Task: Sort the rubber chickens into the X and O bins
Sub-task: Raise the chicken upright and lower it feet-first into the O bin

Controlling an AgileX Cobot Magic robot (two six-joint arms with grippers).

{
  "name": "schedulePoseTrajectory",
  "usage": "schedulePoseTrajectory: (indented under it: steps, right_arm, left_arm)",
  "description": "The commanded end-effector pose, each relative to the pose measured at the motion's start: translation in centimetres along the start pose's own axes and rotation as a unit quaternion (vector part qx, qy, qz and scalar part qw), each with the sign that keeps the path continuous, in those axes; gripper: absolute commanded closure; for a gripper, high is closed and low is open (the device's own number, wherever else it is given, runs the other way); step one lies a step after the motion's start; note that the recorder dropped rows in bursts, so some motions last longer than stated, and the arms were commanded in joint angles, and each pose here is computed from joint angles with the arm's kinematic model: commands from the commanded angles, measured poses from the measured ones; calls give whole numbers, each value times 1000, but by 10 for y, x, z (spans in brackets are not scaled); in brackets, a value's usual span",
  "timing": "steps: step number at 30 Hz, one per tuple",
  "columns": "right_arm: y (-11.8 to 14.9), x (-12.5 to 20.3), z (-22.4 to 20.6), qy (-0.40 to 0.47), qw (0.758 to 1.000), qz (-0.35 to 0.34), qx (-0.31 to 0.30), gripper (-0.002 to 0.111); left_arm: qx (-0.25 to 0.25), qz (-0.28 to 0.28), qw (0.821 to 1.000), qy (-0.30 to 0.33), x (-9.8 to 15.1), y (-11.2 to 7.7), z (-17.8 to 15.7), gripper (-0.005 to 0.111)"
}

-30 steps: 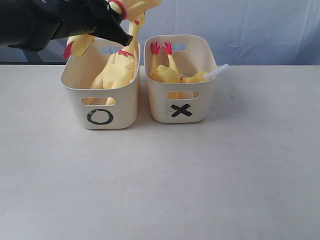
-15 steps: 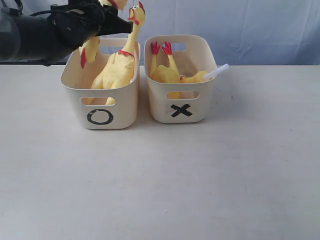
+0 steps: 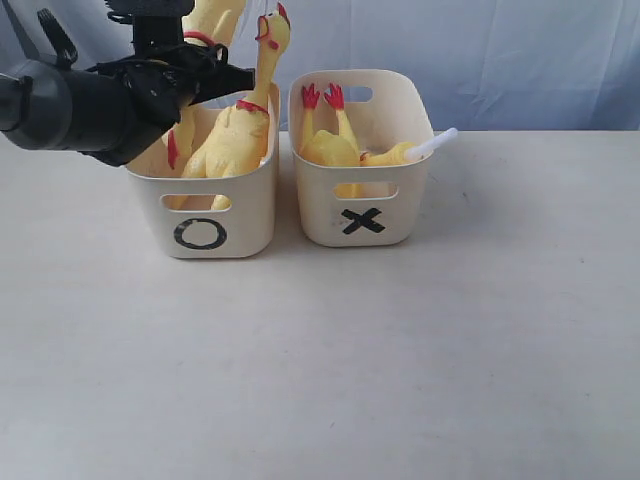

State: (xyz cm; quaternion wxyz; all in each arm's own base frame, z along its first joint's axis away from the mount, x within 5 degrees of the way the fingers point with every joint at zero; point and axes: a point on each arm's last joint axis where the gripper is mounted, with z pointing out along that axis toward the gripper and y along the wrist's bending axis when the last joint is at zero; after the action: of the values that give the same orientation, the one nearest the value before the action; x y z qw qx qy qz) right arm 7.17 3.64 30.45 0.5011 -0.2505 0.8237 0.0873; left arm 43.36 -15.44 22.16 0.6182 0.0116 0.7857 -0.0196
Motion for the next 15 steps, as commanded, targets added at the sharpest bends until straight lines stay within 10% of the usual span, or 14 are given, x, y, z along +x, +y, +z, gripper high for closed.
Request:
schedulePoseTrajectory:
  steps: [1,15]
  right_arm:
    - [0,1,-1,-3,1000,-3,0,109]
    - [0,1,-1,-3,1000,-2,-1,109]
  left_arm:
    - [-12,5,1000,-10,-2,3,-2,107]
    - [-22,16,999,28,25,9,-8,107]
